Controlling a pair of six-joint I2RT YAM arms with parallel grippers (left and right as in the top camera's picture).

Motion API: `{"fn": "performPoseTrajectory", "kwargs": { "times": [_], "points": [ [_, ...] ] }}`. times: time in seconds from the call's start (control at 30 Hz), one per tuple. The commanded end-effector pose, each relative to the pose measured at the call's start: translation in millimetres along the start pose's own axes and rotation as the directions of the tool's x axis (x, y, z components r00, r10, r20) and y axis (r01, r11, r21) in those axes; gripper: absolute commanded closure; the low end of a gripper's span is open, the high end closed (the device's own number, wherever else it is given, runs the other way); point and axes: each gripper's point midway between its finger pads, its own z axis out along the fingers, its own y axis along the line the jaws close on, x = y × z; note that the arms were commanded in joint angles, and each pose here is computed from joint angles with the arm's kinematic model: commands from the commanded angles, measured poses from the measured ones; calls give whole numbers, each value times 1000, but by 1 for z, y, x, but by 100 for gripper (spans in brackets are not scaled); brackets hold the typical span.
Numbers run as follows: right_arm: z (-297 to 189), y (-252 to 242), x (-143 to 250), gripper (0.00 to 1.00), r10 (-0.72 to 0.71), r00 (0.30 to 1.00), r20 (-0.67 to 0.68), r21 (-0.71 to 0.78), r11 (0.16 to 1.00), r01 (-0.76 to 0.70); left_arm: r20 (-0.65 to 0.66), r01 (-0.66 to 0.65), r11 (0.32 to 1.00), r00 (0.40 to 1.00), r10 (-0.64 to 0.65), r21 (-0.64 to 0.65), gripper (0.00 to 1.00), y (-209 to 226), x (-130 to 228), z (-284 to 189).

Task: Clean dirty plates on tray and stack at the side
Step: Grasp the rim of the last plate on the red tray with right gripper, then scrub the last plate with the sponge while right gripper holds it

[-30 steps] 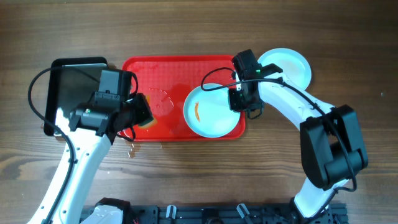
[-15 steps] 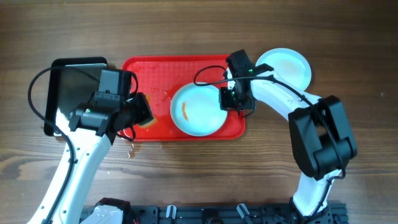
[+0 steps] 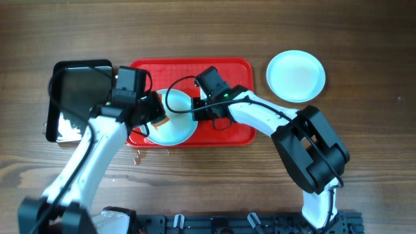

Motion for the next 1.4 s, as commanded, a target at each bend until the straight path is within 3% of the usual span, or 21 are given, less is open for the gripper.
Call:
{"fn": "performPoseTrajectory", "kwargs": {
  "times": [0.0, 0.23, 0.5, 0.67, 0.87, 0.97, 1.17, 1.37],
  "points": [
    [17, -29, 15, 96, 67, 998, -21, 106, 992, -64, -73, -19, 999, 997, 17, -27, 96, 6, 11, 32],
    [13, -48, 5, 96, 58, 997, 45, 217, 974, -66, -183, -11, 999, 983, 5, -37, 96, 11, 30, 70],
    [12, -51, 1, 96, 62, 996, 62, 233, 970, -74, -147, -23, 997, 989, 32, 67, 96, -14, 21, 72],
    [12, -51, 1, 96, 62, 996, 61, 232, 970, -74, -124, -120, 987, 983, 133, 108, 96, -36, 28, 77],
    [12, -51, 2, 96, 63, 996, 59, 233, 970, -75, -143, -166, 985, 977, 159, -43, 96, -12, 37, 97],
    [12, -51, 2, 96, 63, 996, 59, 234, 969, -75, -143, -187, 963, 977, 161, -194, 96, 17, 37, 99],
    [12, -51, 2, 96, 63, 996, 58, 234, 969, -75, -81, -223, 838, 974, 211, -498, 96, 71, 17, 77],
    [12, -51, 2, 96, 63, 996, 58, 236, 969, -75, 32, -186, 761, 965, 262, -622, 96, 80, -16, 43]
  ]
}}
